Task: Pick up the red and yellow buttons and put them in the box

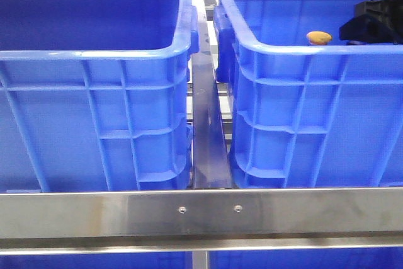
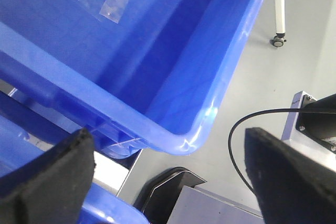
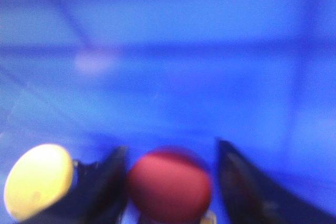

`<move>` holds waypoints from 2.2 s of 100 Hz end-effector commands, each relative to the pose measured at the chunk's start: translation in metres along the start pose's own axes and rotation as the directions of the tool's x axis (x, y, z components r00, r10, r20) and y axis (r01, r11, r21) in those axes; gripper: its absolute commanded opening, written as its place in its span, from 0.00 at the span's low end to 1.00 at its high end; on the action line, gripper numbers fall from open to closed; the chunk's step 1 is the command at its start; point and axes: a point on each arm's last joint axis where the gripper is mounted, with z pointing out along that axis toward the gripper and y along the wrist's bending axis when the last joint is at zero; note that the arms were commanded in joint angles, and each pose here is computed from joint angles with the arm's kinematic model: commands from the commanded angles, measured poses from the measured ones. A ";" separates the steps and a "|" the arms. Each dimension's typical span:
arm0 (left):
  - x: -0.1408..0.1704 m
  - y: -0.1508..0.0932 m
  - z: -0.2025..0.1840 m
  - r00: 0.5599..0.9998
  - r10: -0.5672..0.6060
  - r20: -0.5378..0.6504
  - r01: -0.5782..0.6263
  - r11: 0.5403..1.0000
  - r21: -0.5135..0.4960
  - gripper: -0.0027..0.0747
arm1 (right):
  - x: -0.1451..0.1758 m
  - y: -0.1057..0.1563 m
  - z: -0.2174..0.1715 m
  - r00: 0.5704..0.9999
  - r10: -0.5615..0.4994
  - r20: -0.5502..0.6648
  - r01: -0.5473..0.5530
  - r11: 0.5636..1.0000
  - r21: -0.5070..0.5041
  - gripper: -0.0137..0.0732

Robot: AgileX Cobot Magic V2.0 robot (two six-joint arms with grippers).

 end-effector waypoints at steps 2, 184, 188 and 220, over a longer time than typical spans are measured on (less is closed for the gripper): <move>-0.013 -0.016 -0.023 0.994 0.014 0.111 -0.016 1.000 0.017 0.75 | -0.030 0.012 -0.013 0.994 -0.007 0.111 0.013 0.999 -0.048 0.73; 0.012 -0.029 -0.049 0.980 0.051 0.191 -0.034 0.995 -0.091 0.01 | 0.013 0.148 -0.238 0.921 -0.165 0.353 0.203 0.976 -0.074 0.08; 0.017 -0.030 -0.050 0.979 0.049 0.198 -0.030 0.995 -0.099 0.01 | 0.018 0.152 -0.244 0.915 -0.172 0.364 0.210 0.975 -0.069 0.08; 0.059 -0.044 -0.073 0.935 0.139 0.325 -0.066 0.972 -0.227 0.01 | 0.055 0.172 -0.280 0.869 -0.219 0.444 0.263 0.964 -0.040 0.08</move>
